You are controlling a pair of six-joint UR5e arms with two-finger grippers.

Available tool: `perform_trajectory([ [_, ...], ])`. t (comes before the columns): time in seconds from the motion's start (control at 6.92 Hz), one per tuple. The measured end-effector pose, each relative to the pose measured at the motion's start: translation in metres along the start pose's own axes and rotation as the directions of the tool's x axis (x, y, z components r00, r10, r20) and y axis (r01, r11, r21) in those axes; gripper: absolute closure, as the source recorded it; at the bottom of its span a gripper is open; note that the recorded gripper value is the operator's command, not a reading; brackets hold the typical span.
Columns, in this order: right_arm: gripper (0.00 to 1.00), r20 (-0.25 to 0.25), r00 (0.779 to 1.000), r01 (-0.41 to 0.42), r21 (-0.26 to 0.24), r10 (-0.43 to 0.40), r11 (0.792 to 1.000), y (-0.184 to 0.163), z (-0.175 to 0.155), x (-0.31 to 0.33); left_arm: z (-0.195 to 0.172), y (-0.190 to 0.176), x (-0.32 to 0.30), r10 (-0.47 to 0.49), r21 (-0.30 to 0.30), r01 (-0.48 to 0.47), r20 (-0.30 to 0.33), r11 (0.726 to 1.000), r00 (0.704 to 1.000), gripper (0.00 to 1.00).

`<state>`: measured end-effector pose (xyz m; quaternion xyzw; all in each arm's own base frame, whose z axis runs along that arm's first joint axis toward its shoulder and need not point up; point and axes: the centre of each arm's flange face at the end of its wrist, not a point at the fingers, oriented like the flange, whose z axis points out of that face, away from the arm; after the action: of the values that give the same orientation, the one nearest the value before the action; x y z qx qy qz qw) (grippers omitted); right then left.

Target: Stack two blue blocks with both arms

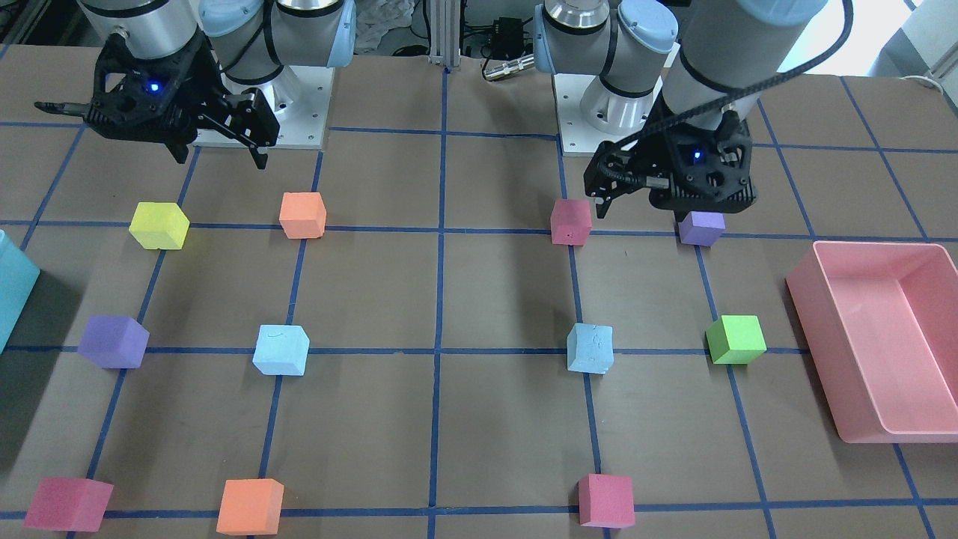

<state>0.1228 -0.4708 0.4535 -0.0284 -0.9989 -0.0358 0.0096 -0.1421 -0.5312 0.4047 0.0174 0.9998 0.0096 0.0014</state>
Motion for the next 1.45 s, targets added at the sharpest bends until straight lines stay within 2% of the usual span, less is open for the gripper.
perform_trajectory([
  [0.14,0.0,0.003,1.0,0.003,-0.017,-0.003,1.0,-0.024,0.025,-0.001,0.04,-0.006,0.0,0.001,0.018,-0.001,0.004,1.0,1.0,0.0],
  [0.43,0.0,0.006,1.0,0.01,-0.018,-0.01,1.0,-0.088,0.095,-0.004,0.104,-0.014,0.0,0.001,0.027,-0.002,0.01,1.0,1.0,0.0],
  [0.72,0.0,0.01,1.0,0.009,-0.026,-0.009,1.0,-0.126,0.154,-0.009,0.137,-0.022,0.001,0.007,0.025,-0.007,0.015,1.0,1.0,0.0],
  [1.01,0.0,0.011,1.0,0.006,-0.039,-0.006,0.999,-0.145,0.194,-0.011,0.16,-0.028,0.0,0.016,0.014,-0.017,0.029,1.0,0.999,0.0],
  [1.3,0.0,0.018,1.0,0.005,-0.067,-0.004,0.998,-0.151,0.217,-0.013,0.178,-0.032,-0.005,0.019,-0.001,-0.019,0.077,1.0,0.997,0.0],
  [1.45,0.0,0.025,1.0,0.006,-0.079,-0.004,0.997,-0.152,0.225,-0.013,0.186,-0.035,-0.005,0.019,-0.003,-0.018,0.082,1.0,0.996,0.0],
])
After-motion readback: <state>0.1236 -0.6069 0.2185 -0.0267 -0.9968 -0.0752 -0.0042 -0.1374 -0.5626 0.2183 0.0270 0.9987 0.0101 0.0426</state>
